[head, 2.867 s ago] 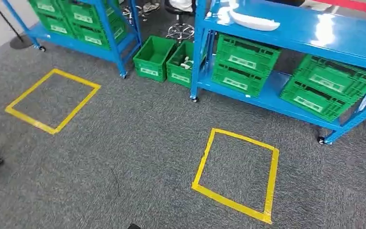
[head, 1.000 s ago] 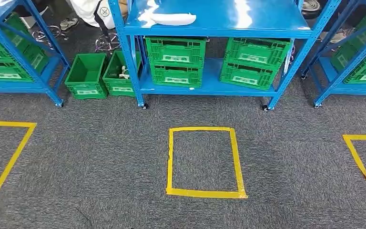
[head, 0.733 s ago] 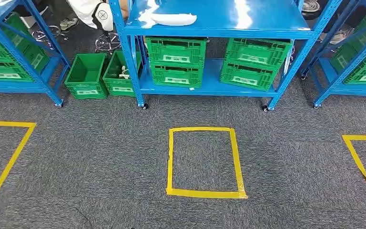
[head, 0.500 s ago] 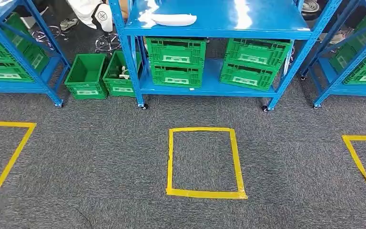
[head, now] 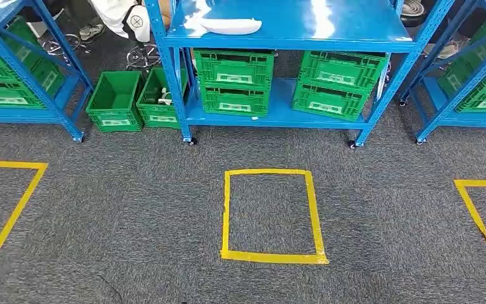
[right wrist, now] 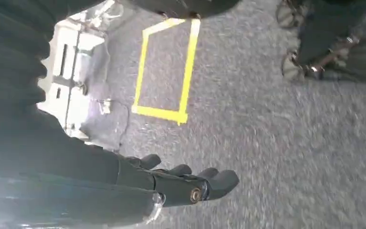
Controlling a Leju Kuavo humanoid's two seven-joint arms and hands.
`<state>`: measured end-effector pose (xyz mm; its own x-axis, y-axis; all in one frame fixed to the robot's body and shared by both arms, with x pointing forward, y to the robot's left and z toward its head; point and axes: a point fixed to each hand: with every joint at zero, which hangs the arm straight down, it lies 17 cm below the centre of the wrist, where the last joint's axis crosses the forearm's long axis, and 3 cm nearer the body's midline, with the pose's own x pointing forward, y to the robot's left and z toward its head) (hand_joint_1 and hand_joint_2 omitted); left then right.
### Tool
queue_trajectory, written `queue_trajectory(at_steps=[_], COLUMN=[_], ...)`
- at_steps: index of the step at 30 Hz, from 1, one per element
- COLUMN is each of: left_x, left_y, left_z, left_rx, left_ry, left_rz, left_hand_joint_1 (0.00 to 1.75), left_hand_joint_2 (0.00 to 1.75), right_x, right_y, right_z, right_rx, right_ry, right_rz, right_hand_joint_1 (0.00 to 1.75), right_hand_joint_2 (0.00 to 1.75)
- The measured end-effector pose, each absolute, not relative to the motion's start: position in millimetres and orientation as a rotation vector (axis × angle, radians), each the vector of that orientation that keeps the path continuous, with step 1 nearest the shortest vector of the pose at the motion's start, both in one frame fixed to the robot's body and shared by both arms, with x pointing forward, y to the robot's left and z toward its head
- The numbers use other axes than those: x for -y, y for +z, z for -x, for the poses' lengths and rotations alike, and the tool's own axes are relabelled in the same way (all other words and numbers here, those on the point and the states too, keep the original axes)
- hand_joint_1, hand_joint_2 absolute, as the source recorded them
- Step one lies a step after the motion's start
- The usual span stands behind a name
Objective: Take the parts from the cabinet and place them on the table.
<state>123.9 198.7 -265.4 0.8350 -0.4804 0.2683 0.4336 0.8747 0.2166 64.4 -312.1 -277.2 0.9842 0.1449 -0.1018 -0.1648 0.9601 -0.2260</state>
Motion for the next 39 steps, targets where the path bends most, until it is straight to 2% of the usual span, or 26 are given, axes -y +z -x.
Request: queue_trajectory(at_steps=[19, 39], left_x=[-202, -203], left_y=[-268, -269], left_z=[-114, -109], left_rx=[0.274, 0.243], left_ry=[-0.461, -0.455], left_rz=[-0.138, -0.145], left_hand_joint_1=[0.0, 0.0], left_hand_joint_2=[0.0, 0.0], right_x=[338, 327], right_y=[-276, -277], right_z=[-69, -65], right_rx=[-0.062, -0.076], right_ry=[0.132, 0.127], right_rz=[0.283, 0.257], right_hand_joint_1=[0.0, 0.0], right_hand_joint_2=[1.75, 1.75])
